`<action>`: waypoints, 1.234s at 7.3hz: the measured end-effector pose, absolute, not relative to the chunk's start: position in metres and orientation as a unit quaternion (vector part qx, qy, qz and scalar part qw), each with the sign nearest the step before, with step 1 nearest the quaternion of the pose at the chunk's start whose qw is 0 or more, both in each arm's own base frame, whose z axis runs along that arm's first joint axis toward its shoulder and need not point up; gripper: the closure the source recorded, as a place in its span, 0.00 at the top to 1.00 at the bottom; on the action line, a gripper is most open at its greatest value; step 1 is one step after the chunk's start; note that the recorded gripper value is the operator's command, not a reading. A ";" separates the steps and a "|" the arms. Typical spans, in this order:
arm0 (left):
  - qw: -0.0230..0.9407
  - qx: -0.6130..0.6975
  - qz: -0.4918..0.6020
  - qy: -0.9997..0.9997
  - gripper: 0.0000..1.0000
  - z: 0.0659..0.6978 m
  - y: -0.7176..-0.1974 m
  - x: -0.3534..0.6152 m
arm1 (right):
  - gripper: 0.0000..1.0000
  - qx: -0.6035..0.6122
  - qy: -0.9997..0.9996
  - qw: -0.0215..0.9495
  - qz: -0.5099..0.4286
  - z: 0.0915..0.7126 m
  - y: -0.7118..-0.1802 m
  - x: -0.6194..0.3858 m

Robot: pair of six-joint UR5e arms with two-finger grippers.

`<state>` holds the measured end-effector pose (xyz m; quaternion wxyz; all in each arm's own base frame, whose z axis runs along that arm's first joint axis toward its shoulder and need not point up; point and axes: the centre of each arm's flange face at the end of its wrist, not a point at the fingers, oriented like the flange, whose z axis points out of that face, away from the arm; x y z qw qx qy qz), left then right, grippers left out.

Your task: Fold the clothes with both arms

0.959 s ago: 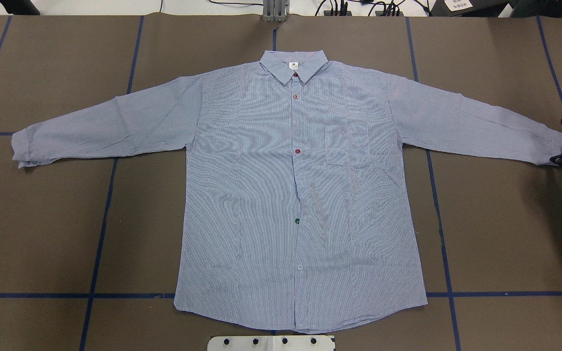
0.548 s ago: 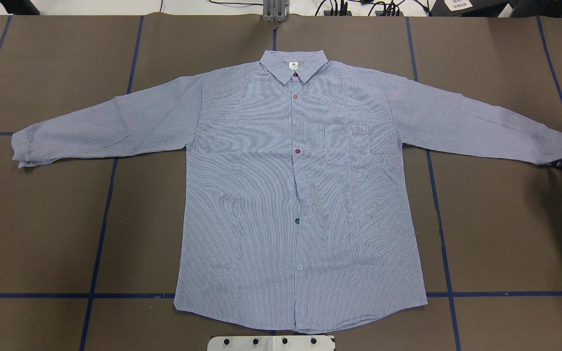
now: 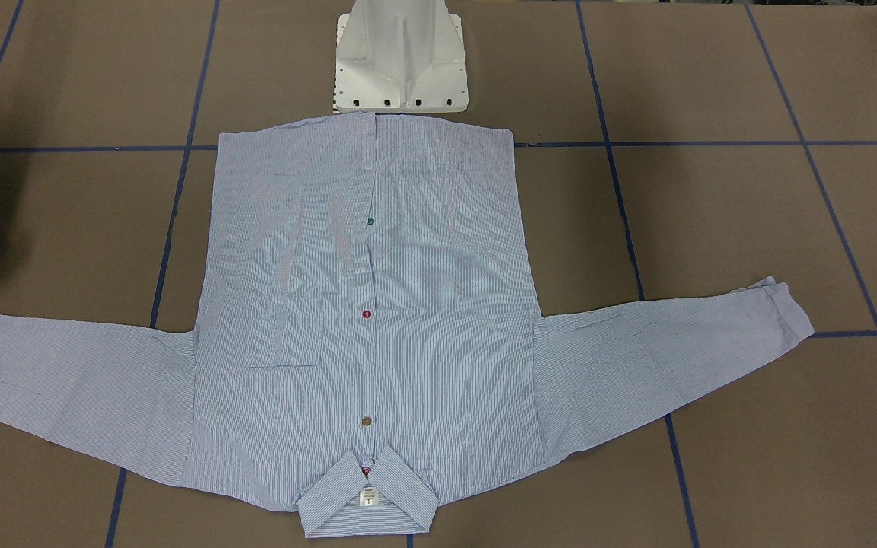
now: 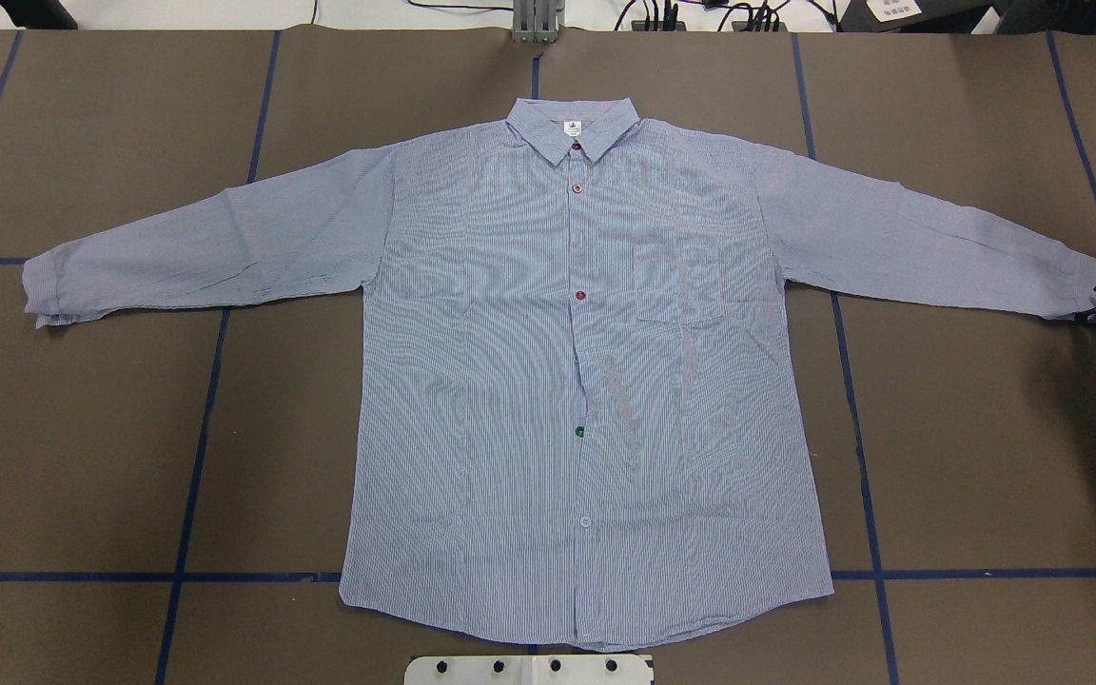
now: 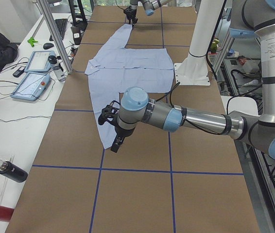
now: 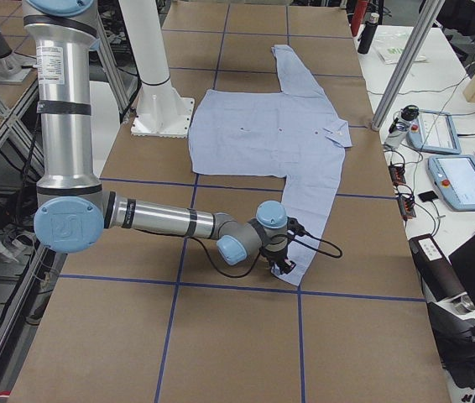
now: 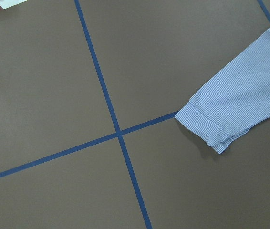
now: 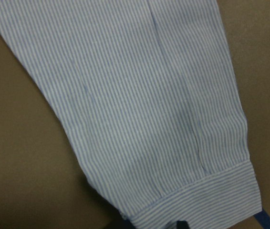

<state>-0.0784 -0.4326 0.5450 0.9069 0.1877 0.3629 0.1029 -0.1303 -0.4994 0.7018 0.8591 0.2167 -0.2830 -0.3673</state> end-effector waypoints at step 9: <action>0.906 0.190 0.104 0.363 1.00 0.543 -0.433 -0.078 | 0.00 0.210 -0.320 0.877 -0.291 0.510 -0.561 -0.150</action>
